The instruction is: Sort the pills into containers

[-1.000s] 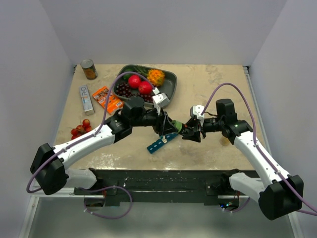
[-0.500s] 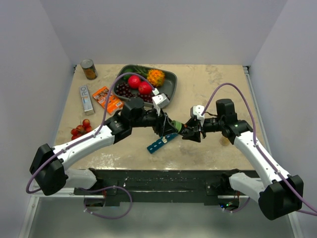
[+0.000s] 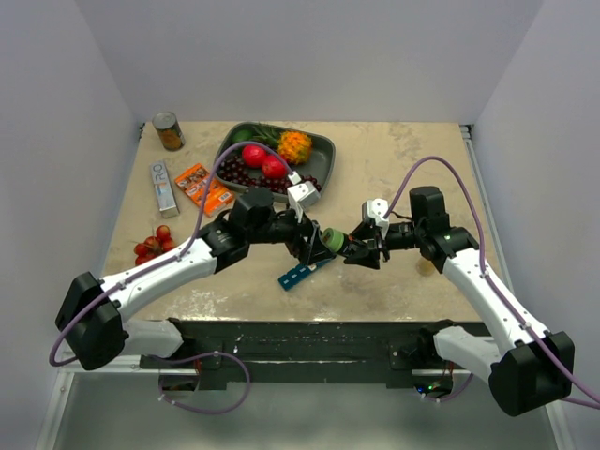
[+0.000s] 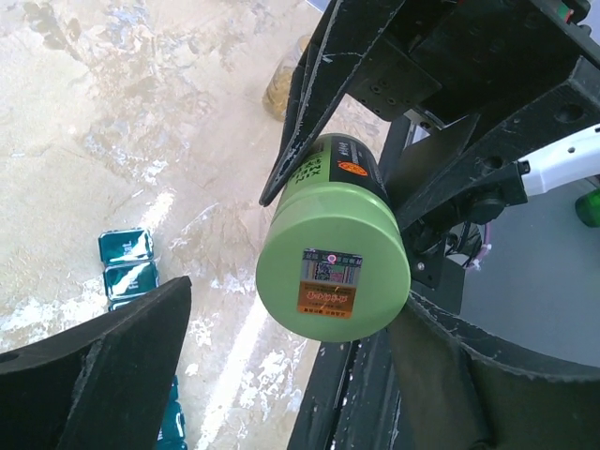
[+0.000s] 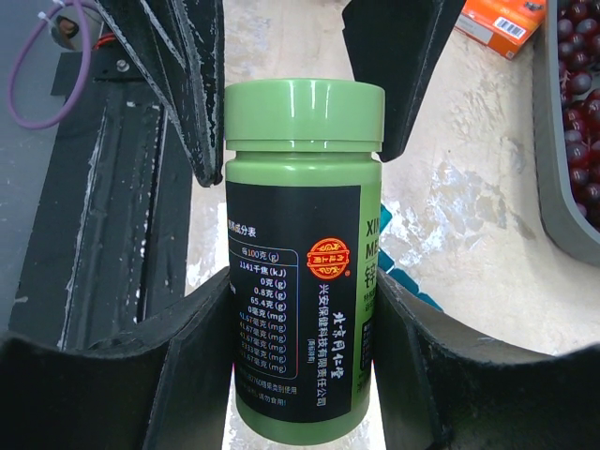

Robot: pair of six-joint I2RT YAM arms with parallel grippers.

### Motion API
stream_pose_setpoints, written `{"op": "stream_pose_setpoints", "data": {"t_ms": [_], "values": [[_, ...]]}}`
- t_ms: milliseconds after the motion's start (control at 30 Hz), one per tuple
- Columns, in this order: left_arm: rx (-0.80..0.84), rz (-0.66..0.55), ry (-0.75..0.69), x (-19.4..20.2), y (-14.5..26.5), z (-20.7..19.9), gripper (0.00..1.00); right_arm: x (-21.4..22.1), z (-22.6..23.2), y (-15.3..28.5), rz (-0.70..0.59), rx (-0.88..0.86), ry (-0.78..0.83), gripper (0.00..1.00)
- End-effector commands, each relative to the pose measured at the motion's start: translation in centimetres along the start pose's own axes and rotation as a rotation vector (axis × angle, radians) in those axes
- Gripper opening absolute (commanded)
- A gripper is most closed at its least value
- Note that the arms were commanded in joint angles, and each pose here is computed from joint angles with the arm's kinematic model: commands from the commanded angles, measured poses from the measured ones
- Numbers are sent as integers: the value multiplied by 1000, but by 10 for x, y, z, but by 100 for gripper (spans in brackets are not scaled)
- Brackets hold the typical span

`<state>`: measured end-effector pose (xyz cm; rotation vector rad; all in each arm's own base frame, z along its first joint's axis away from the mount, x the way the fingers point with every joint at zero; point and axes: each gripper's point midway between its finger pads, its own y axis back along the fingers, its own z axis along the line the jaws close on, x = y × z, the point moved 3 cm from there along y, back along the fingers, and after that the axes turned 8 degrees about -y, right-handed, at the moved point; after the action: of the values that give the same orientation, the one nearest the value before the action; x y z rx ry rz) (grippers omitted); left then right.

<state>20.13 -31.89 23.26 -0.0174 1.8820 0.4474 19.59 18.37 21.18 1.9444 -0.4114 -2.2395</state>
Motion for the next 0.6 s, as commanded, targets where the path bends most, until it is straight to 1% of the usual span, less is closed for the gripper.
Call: {"op": "stream_pose_setpoints", "data": {"t_ms": [0,200,400,433,567], "values": [[-31,-55,-53,-12,11,2,88,-28,10,1,-83,-75,91,0],[-21,-51,-64,-5,22,-5,91,-28,10,1,-83,-73,93,0],[-38,-71,-76,-7,32,-8,91,-28,10,1,-82,-73,94,0],[-40,-47,-63,-2,34,-8,92,-27,10,1,-81,-72,90,0],[-39,-88,-61,-11,42,-15,92,-27,10,1,-80,-69,92,0]]}}
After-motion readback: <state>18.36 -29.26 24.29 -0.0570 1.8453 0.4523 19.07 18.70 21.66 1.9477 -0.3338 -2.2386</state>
